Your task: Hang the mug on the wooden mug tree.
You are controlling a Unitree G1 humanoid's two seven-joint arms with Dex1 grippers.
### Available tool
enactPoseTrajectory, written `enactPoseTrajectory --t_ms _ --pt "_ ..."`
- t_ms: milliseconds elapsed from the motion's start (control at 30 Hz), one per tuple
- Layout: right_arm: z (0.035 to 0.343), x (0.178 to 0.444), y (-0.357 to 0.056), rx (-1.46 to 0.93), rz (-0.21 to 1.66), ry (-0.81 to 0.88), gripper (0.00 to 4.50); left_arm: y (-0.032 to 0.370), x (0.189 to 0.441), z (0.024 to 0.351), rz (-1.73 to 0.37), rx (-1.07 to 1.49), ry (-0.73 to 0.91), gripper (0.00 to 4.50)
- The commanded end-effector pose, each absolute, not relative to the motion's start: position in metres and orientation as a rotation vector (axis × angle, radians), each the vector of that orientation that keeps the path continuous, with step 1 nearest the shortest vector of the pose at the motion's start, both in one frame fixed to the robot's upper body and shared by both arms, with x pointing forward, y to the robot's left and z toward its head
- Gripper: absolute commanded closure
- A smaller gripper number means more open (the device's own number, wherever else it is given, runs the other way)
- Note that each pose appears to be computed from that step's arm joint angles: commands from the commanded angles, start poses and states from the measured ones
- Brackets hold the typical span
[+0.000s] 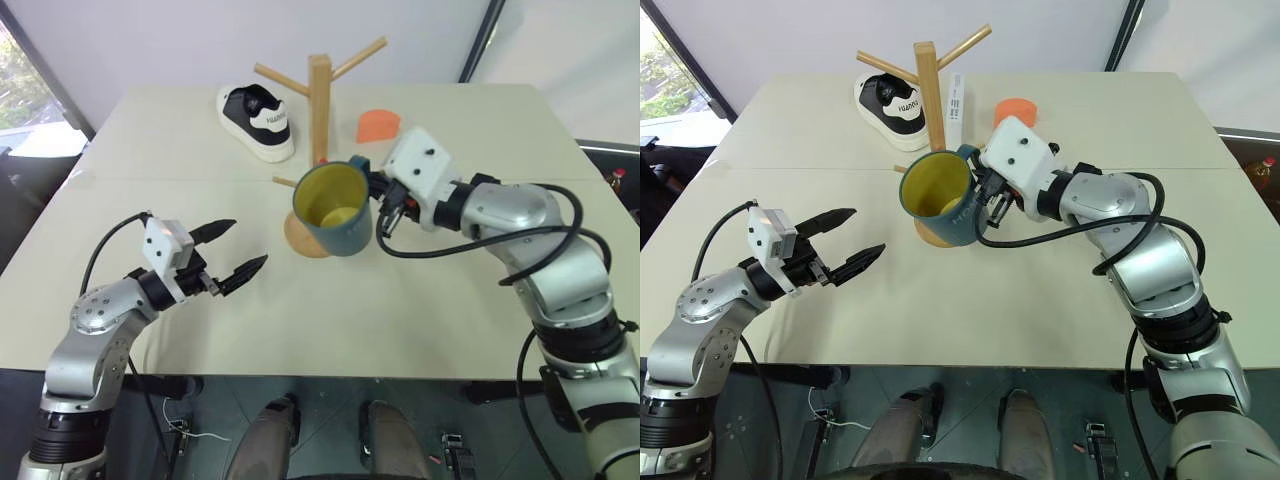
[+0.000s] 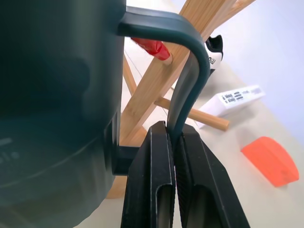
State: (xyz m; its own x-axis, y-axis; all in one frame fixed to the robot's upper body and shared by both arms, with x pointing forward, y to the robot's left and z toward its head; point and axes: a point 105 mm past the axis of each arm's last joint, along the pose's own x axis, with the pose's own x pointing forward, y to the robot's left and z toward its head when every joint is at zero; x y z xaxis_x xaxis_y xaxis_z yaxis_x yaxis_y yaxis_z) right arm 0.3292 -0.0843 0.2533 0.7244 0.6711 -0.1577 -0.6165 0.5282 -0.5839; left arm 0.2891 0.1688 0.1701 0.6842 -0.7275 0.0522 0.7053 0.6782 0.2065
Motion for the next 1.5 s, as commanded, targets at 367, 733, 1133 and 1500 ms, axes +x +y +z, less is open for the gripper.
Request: enactPoseTrajectory --t_ms 367,733,1133,1500 --pt "0.274 0.328 -0.053 -0.676 0.757 -0.144 4.48 0.171 0.289 0.186 -0.796 0.197 -0.193 0.00" --pt "0.267 0.338 -0.046 -0.665 0.735 -0.094 4.48 0.168 0.288 0.193 -0.808 0.187 -0.223 0.00" --pt "0.262 0.344 -0.044 -0.668 0.729 -0.081 4.48 0.171 0.282 0.214 -0.813 0.162 -0.268 0.00" --pt "0.258 0.351 -0.041 -0.674 0.729 -0.073 4.48 0.169 0.279 0.218 -0.822 0.161 -0.273 0.00"
